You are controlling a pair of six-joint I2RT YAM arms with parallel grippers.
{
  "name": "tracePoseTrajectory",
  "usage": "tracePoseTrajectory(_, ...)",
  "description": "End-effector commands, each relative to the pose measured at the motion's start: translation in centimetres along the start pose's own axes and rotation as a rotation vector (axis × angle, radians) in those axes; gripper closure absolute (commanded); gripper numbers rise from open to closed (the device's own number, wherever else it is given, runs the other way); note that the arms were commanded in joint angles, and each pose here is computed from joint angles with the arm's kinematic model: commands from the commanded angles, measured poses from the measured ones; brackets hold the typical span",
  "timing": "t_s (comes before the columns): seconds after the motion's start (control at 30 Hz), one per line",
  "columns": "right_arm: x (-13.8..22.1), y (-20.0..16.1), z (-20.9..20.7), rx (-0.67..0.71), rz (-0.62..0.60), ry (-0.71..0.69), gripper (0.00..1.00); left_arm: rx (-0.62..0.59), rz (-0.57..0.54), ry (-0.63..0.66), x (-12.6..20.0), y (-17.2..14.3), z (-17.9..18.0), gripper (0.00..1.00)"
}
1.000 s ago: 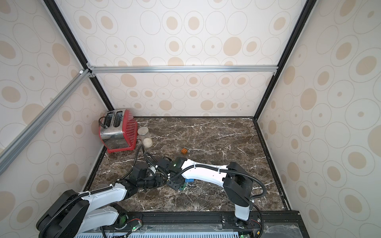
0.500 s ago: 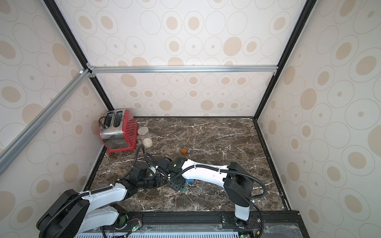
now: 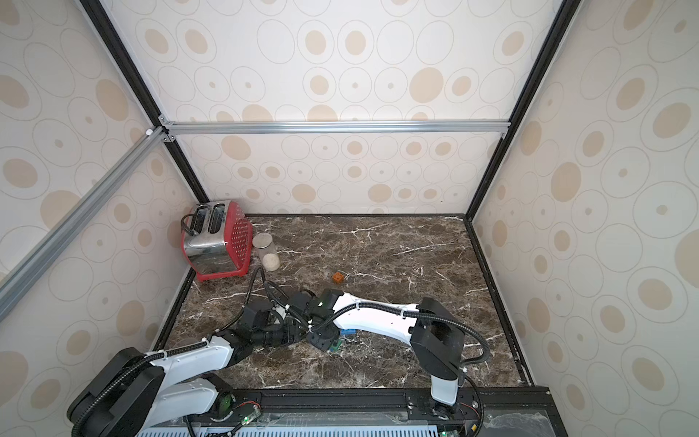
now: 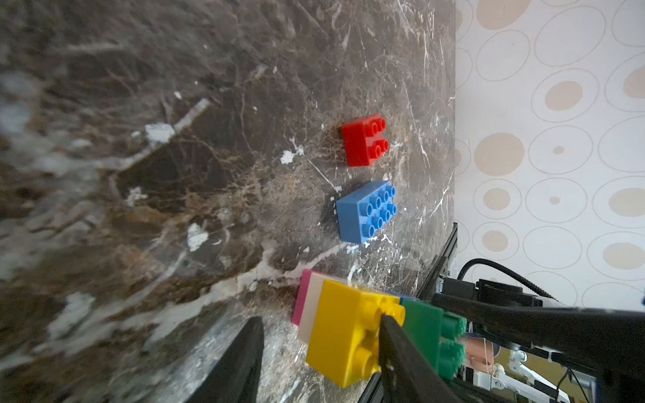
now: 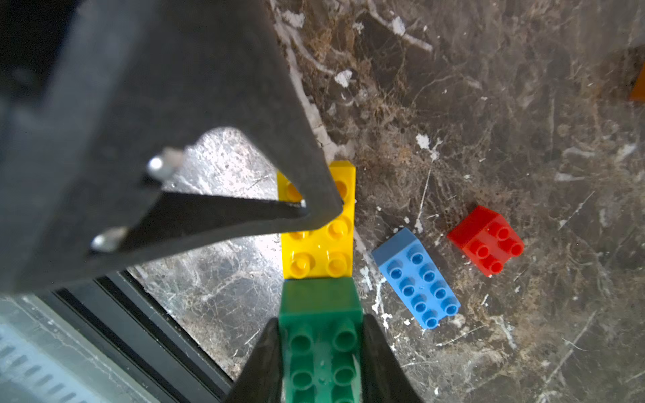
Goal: Assemble a heart with lego
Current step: Assemble the lego brick with the lego brick.
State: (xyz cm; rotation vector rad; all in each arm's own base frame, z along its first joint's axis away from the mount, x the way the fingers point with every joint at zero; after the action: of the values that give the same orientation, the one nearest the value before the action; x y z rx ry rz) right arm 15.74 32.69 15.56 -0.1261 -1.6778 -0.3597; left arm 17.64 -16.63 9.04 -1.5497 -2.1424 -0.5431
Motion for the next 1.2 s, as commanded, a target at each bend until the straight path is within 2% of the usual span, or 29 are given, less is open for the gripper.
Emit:
tracePoseTrajectory(0.0, -1.0, -0.9, 0.8, -0.013, 0.065, 0.041, 0.81, 0.004, 0.009, 0.016, -0.1, -0.3, 0.4, 0.47)
tracePoseTrajectory(0.47, 1.3, -0.6, 0.5, -0.017, -0.029, -0.106, 0.82, -0.012, 0.002, -0.027, 0.3, -0.3, -0.5, 0.47)
tracePoseTrajectory(0.57, 1.8, -0.5, 0.5, -0.022, -0.049, -0.105, 0.82, -0.015, 0.004, -0.032, 0.2, -0.3, -0.7, 0.47)
tracePoseTrajectory(1.17, -0.1, -1.2, 1.0, -0.021, 0.029, -0.032, 0.82, -0.02, 0.025, -0.019, -0.4, -0.6, -0.5, 0.47)
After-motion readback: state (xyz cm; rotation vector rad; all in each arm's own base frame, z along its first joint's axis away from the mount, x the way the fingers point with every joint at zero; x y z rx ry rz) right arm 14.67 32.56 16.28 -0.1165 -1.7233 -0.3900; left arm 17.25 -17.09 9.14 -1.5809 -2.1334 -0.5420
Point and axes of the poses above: each gripper's point midway between its finger pads, its own x axis back along the fingers, its own z axis along the line the jaws close on, y = z × x, the point moved 7 cm from there along x, back along the fingers, and after that the axes turned 14 degrees about x, right-handed, at the moved point
